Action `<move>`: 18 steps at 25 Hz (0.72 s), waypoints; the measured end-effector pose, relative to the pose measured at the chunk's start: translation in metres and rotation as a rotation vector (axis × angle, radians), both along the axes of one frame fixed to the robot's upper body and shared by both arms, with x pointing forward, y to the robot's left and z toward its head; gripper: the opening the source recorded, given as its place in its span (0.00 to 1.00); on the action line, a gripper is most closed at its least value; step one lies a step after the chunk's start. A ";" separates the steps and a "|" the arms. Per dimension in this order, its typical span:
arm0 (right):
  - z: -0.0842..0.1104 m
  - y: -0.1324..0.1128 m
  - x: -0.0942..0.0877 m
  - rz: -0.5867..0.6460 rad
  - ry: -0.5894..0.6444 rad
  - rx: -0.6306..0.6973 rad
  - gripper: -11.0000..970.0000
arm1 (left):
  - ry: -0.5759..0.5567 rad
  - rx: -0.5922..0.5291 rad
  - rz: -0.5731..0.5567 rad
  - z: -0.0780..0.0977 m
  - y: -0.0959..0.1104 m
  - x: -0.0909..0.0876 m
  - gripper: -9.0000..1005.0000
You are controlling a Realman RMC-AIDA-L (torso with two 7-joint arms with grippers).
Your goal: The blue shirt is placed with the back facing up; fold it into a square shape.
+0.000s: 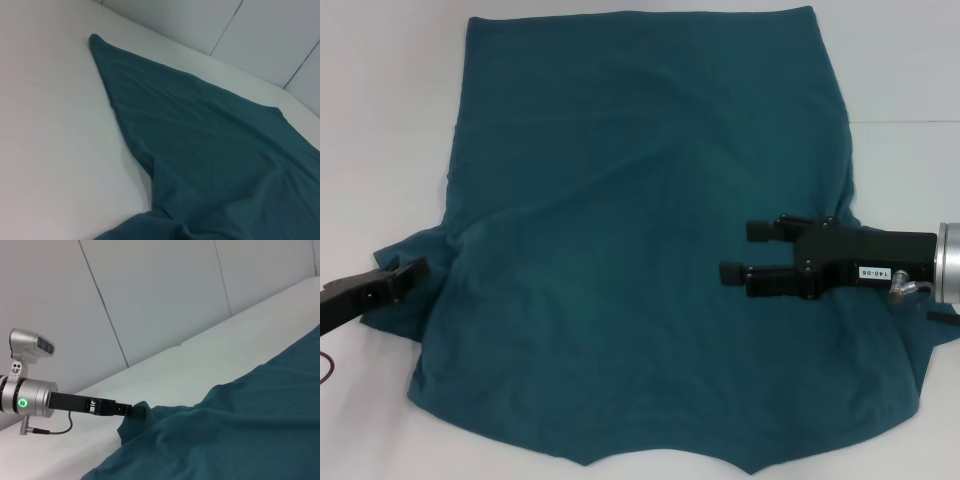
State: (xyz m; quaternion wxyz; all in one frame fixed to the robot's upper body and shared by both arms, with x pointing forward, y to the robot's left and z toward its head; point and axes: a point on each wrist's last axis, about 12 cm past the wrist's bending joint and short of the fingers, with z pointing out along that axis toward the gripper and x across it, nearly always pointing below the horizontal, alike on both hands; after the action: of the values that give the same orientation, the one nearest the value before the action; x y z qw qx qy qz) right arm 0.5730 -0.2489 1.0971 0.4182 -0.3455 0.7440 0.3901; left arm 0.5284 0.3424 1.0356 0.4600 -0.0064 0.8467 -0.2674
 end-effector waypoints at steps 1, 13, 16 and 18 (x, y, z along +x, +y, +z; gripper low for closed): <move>0.000 0.000 0.000 0.000 0.000 0.000 0.97 | 0.000 0.000 0.002 0.000 0.000 0.000 0.32; -0.004 0.003 0.000 -0.017 0.018 0.026 0.97 | -0.001 0.069 0.038 0.008 0.016 0.008 0.04; -0.005 0.006 0.002 -0.021 0.021 0.038 0.97 | -0.004 0.107 0.059 0.012 0.024 0.012 0.01; -0.005 0.007 0.002 -0.023 0.023 0.041 0.97 | -0.011 0.131 0.077 0.016 0.029 0.016 0.01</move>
State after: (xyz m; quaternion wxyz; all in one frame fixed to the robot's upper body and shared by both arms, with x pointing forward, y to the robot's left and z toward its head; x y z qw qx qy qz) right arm 0.5750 -0.2419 1.0919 0.4211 -0.3237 0.7445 0.4044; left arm 0.5440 0.3713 1.0515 0.4741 -0.0074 0.8589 -0.1938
